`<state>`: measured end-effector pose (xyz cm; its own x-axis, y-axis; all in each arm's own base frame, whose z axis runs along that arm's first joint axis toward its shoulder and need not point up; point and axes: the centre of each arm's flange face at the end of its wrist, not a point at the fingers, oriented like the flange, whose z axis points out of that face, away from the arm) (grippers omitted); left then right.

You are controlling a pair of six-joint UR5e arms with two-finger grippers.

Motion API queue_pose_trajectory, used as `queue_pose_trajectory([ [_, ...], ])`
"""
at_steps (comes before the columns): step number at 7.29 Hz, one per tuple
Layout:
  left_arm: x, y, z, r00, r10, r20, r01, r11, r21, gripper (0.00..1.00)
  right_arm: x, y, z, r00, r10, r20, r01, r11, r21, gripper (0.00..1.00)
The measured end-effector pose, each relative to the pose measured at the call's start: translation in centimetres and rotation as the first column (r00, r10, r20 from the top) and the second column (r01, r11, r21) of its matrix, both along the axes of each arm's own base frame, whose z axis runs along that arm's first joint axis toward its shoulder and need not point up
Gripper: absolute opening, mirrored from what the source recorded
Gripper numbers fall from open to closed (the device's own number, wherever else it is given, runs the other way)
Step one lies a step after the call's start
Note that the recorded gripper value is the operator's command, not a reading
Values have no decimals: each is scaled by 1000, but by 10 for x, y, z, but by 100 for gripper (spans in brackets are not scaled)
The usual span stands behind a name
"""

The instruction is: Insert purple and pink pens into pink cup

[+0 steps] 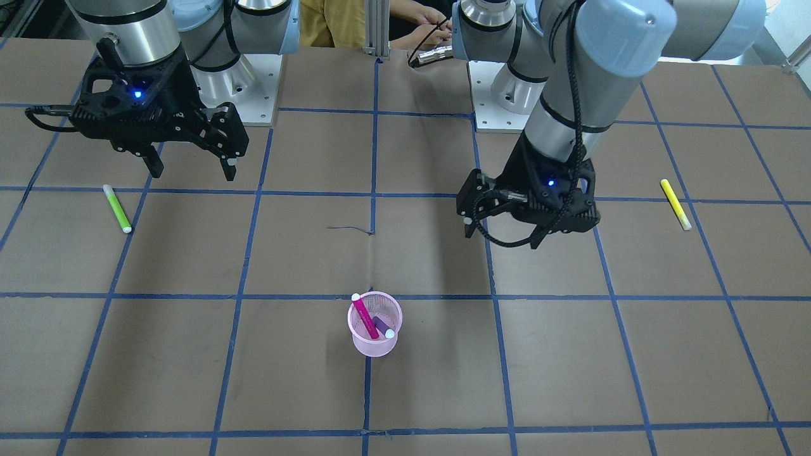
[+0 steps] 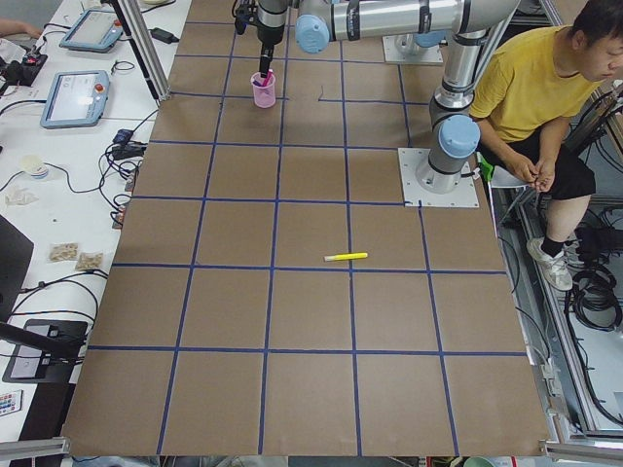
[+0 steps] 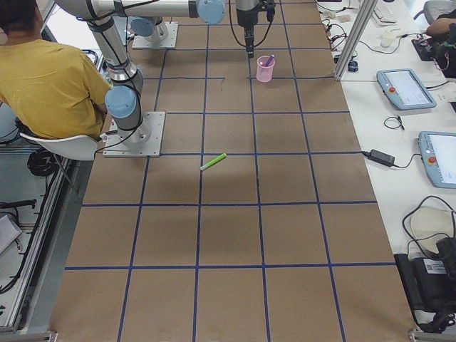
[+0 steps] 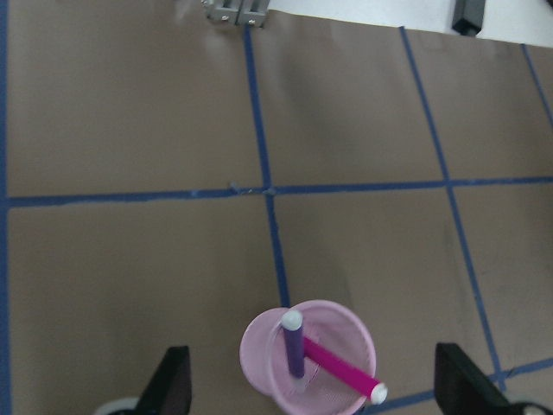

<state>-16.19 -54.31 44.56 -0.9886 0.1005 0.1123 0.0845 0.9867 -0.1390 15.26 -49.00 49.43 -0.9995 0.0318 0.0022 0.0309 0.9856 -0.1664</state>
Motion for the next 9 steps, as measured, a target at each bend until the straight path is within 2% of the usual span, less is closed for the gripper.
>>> queue_pose_trajectory([
  [2,37,33,32,997,34,71,-41,994,97,100,0,0,2,1000,-1,0,1,1000,-4,100],
  [3,44,42,39,993,44,106,-56,992,112,100,0,0,2,1000,0,0,0,1000,-4,100],
  [5,43,45,43,990,55,131,-70,991,116,100,0,0,2,1000,-1,0,1,1000,-5,100],
  [9,39,35,60,990,64,124,-72,996,61,100,0,-1,1,1000,-11,4,11,1000,-6,100],
])
